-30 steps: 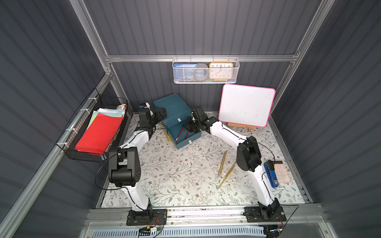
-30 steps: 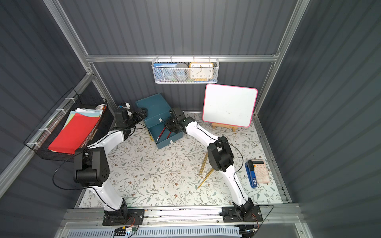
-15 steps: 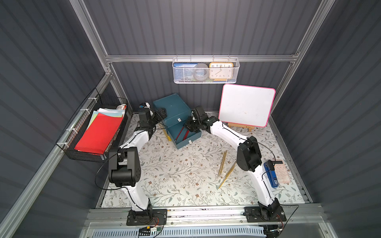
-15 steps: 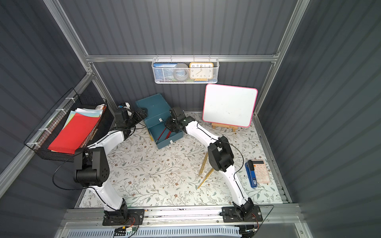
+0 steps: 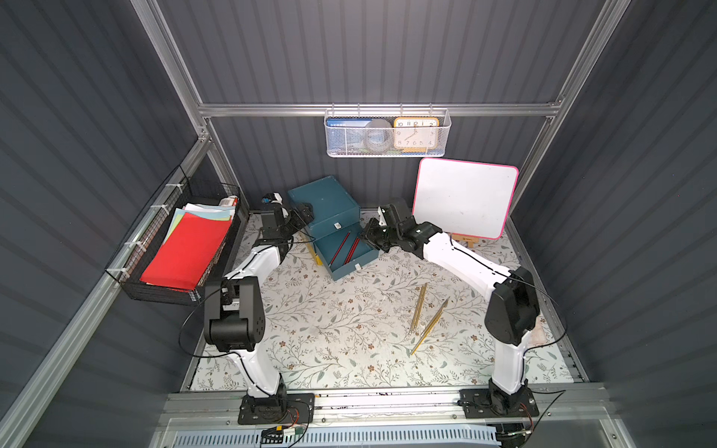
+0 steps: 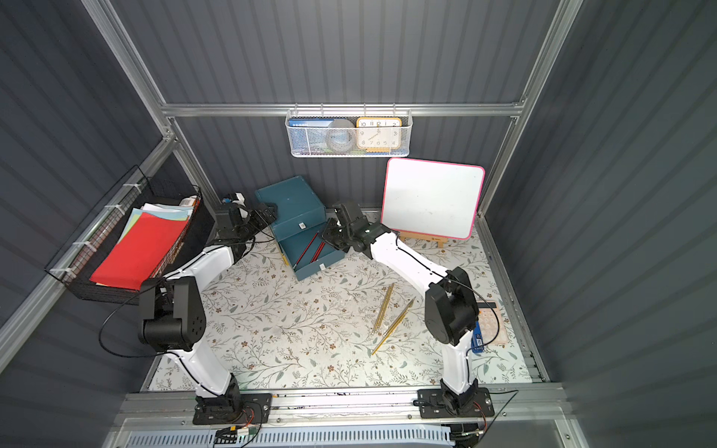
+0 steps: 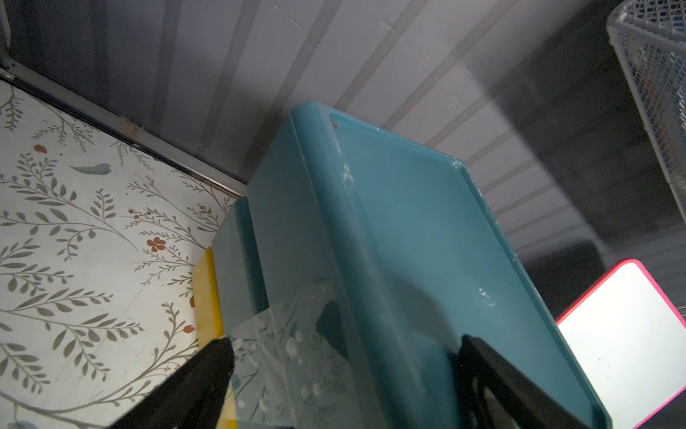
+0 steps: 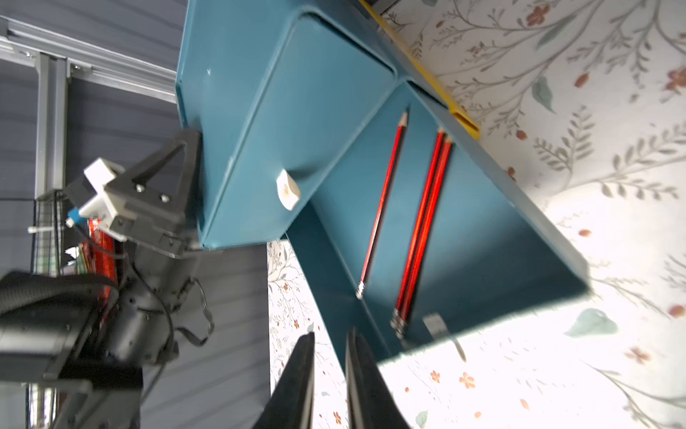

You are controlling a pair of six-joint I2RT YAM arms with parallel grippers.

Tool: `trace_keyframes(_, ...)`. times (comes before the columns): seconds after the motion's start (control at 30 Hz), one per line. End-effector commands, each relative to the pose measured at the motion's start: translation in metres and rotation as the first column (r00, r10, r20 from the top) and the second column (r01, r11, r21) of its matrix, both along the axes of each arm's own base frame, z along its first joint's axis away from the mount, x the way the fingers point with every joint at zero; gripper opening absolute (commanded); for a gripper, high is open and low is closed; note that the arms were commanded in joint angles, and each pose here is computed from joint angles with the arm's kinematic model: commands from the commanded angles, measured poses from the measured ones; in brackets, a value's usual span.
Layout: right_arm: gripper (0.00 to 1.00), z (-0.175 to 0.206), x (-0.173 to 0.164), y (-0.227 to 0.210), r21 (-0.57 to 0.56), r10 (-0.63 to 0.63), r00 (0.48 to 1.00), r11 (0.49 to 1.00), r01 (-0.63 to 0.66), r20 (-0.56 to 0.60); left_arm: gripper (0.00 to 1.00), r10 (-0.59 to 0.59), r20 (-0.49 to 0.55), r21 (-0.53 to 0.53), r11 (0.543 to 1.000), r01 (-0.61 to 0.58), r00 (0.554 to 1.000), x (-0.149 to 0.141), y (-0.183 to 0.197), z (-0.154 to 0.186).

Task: Please place the pencils in the drawer according to their color
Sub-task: Place the pencil in the drawer, then close the drawer in the storage box.

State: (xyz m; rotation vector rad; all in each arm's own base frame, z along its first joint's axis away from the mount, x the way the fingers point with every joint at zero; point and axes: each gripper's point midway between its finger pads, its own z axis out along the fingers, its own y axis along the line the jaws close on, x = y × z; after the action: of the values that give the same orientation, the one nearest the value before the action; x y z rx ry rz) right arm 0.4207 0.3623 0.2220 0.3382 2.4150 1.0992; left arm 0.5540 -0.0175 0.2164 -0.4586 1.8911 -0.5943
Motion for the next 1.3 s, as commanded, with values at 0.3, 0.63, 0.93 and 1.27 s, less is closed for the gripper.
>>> trace_keyframes(0.3,0.21,-0.092,-0.026,-0.028,0.026,-0.079,0.985,0.996,0.084,-0.15,1.0,-0.026,-0.089,0.035,0.999,0.03,0.996,-0.01,-0.004,-0.026)
trace_keyframes(0.63,0.21,-0.112,0.0,0.0,0.1,-0.087,0.973,0.989,0.11,-0.216,1.0,-0.028,-0.1,0.041,0.999,0.032,0.995,-0.011,-0.004,-0.032)
trace_keyframes(0.93,0.2,-0.099,0.039,0.032,0.174,-0.101,0.97,0.975,0.141,-0.221,1.0,-0.023,-0.112,0.041,0.999,0.028,0.993,-0.013,-0.003,-0.037)
trace_keyframes(1.27,0.2,-0.094,0.068,0.055,0.263,-0.114,0.966,0.949,0.175,-0.234,1.0,-0.022,-0.117,0.037,0.999,0.026,0.993,-0.014,-0.005,-0.039)
